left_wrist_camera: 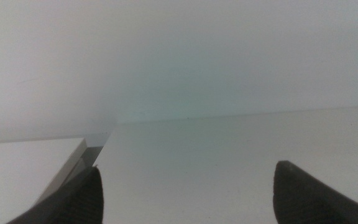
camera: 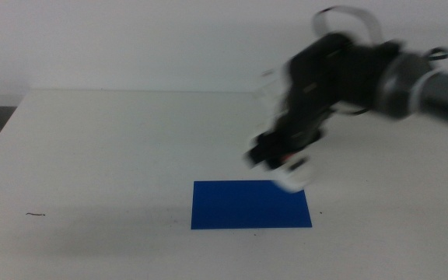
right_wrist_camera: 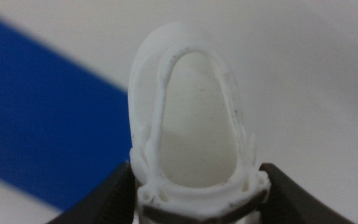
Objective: Use one arm to grab the shoe from the table and place it on the mat.
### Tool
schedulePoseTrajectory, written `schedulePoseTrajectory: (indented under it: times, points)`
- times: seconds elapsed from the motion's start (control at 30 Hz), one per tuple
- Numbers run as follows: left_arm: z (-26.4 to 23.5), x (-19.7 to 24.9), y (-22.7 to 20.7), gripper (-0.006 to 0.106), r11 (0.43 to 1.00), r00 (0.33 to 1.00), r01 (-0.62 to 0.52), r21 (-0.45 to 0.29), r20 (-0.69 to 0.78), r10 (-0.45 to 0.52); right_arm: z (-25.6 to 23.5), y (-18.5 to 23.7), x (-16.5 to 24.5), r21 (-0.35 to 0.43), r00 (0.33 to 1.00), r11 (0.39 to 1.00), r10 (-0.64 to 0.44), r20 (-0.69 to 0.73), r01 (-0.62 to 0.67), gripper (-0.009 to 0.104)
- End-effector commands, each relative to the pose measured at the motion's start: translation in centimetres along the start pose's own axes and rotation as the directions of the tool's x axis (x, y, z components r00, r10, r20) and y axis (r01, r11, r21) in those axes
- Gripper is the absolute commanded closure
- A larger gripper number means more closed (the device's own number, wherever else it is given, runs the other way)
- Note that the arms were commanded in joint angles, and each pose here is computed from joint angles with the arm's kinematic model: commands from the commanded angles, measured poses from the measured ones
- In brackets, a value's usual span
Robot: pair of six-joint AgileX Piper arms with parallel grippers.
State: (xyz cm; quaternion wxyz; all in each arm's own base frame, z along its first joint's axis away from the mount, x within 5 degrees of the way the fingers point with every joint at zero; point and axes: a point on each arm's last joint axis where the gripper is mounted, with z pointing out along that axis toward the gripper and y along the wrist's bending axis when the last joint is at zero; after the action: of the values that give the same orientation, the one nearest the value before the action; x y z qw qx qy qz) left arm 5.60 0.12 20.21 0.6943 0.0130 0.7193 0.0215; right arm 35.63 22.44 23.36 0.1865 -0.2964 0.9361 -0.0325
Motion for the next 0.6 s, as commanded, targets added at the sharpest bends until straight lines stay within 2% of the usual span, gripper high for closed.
schedulePoseTrajectory:
  times: [0.0, 0.17, 0.33, 0.43, 0.57]
  points:
    - [0.0, -0.1, 0.0, 0.007, 1.0, 1.0, 0.007, 0.002, 0.007, -0.007, -0.6, 3.6, -0.4, 0.01, 0.999, 1.0, -0.028, 0.037, 0.027, 0.075]
    - [0.0, -0.1, 0.0, 0.007, 1.0, 1.0, 0.007, 0.002, 0.007, -0.007, -0.1, 6.2, -0.2, -0.029, 1.0, 0.999, 0.02, 0.02, -0.02, 0.075]
    - [0.0, -0.1, 0.0, 0.007, 1.0, 1.0, 0.007, 0.002, 0.007, -0.007, 0.0, 6.0, 0.0, 0.005, 0.994, 0.994, 0.109, 0.004, -0.109, 0.075]
    - [0.0, -0.1, 0.0, 0.007, 1.0, 1.0, 0.007, 0.002, 0.007, -0.007, 0.0, 6.0, 0.0, 0.003, 0.974, 0.974, 0.225, 0.004, -0.225, 0.075]
    - [0.0, -0.1, 0.0, 0.007, 1.0, 1.0, 0.007, 0.002, 0.007, -0.007, 0.0, 6.1, -0.1, -0.019, 0.914, 0.914, 0.406, 0.005, -0.406, 0.075]
